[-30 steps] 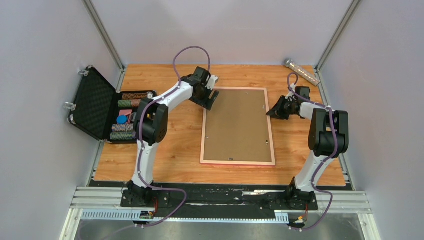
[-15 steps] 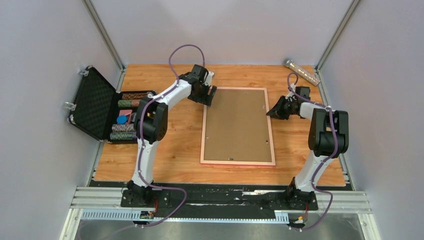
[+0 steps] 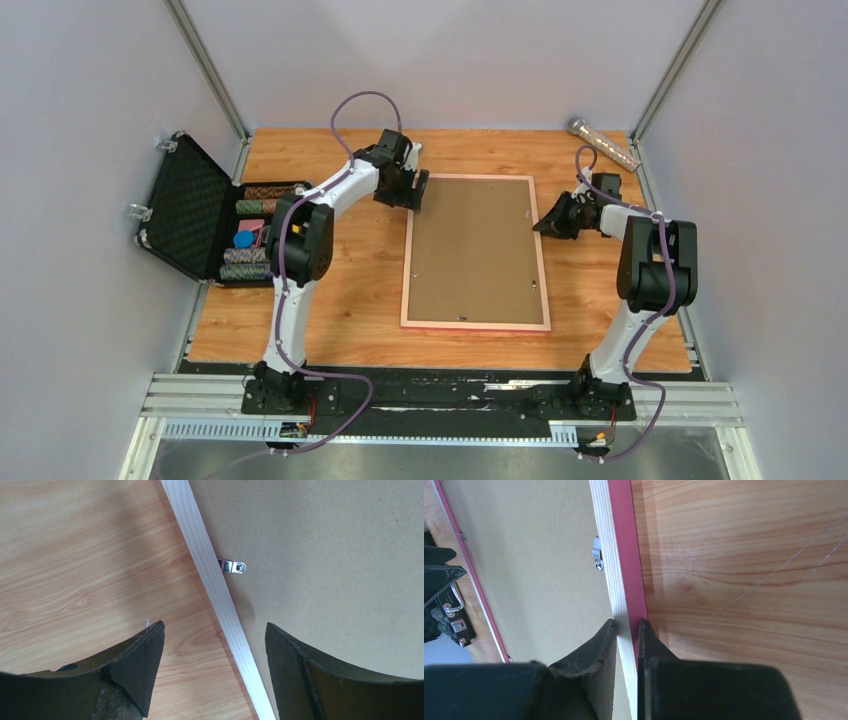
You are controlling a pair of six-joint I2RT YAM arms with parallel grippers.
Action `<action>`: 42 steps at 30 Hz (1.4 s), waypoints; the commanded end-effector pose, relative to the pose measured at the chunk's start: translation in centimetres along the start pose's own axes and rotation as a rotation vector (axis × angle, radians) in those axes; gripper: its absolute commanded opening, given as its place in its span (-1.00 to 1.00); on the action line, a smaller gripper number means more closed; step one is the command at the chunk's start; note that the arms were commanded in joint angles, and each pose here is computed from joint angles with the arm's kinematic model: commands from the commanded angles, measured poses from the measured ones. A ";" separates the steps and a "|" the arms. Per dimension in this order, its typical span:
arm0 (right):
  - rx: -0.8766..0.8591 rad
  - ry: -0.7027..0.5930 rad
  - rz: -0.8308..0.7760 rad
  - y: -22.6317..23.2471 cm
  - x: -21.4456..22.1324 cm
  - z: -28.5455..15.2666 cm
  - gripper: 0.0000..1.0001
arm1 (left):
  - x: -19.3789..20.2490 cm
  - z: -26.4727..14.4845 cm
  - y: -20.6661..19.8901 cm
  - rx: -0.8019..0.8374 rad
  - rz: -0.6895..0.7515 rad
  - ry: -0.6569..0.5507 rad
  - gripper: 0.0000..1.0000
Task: Put the photo into the frame
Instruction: Install the photo frame at the center of the board.
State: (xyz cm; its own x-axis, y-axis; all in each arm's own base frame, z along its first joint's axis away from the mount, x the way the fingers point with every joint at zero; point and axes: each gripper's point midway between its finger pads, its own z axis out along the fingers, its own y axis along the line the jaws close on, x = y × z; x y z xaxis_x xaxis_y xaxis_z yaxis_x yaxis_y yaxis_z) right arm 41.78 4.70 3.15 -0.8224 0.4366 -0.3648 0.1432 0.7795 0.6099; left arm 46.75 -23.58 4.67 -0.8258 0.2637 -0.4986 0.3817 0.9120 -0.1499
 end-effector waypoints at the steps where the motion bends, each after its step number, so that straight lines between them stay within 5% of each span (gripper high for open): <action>1: 0.029 -0.045 -0.003 -0.8 -1.5 0.4 -1.00 | -2.3 -1.5 0.0 -0.015 -0.055 -0.090 0.61; 13: 0.030 -0.045 -0.002 -0.8 -1.5 0.3 -1.00 | -4.6 0.1 1.9 -0.072 -0.163 -0.175 0.46; 42: 0.029 -0.046 0.009 -1.3 -1.7 0.2 -1.00 | -4.5 3.0 2.8 -0.093 -0.171 -0.146 0.28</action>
State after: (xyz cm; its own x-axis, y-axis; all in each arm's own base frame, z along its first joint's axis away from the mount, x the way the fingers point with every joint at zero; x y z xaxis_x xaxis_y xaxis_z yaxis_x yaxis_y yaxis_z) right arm 41.77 4.63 3.16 -0.8230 0.4399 -0.3594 0.1434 0.7731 0.6179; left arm 52.26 -23.56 3.43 -0.8180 0.0635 -0.5717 0.2044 0.9611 -0.1856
